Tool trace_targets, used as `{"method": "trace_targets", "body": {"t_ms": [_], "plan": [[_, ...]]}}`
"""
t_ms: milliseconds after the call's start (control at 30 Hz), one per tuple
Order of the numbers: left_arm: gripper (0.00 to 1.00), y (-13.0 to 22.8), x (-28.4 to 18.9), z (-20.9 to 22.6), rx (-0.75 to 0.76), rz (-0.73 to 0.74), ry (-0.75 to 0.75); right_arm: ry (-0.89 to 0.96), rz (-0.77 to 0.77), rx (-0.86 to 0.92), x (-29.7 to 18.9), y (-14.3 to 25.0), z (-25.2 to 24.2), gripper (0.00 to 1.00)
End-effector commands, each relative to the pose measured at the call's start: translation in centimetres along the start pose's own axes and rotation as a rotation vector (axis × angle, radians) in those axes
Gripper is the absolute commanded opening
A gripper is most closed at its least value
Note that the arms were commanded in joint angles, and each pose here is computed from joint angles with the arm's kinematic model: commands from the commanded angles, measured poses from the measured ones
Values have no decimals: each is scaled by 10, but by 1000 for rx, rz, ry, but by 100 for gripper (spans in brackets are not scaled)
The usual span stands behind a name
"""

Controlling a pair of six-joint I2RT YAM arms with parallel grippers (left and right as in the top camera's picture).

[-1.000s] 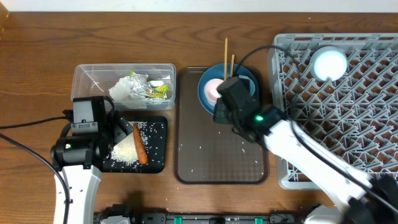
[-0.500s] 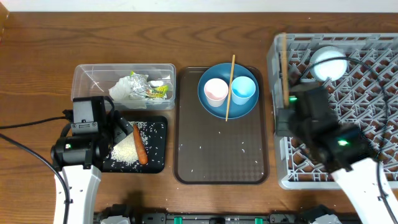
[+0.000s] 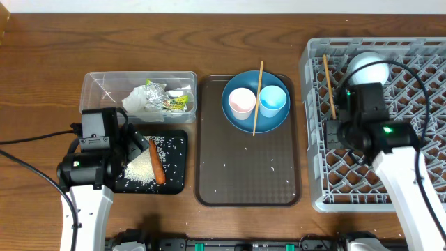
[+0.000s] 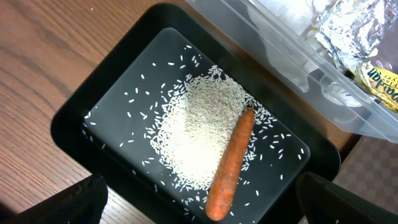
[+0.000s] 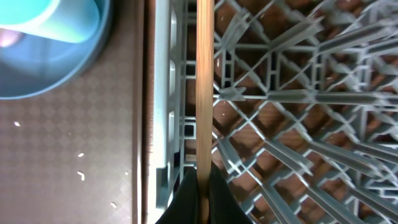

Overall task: Sort waste into correct bins and load items into the dishwasher rack
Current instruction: 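Release the chopstick and move the right gripper back to the plate, then grasp the second chopstick on the blue plate with the right gripper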

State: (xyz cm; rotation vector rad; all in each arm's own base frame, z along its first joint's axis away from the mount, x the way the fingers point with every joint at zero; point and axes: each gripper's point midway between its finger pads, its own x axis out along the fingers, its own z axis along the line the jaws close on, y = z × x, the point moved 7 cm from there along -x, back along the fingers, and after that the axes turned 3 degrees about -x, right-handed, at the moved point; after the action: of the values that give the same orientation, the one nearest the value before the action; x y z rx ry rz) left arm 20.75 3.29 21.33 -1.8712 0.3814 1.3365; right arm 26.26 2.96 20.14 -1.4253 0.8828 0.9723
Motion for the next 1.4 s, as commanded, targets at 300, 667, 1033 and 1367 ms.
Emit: {"method": "trace_targets", "body": {"t_ms": [300, 667, 1033, 1367], "plan": [[100, 0, 0, 1, -5, 2, -5, -19, 155, -10, 44, 4, 2, 53], [100, 0, 0, 1, -5, 2, -5, -205, -13, -1, -10, -24, 20, 43], [100, 0, 0, 1, -5, 2, -5, -395, -32, 167, -33, -21, 68, 32], [100, 0, 0, 1, -5, 1, -5, -302, -64, 147, 15, -24, 122, 30]]}}
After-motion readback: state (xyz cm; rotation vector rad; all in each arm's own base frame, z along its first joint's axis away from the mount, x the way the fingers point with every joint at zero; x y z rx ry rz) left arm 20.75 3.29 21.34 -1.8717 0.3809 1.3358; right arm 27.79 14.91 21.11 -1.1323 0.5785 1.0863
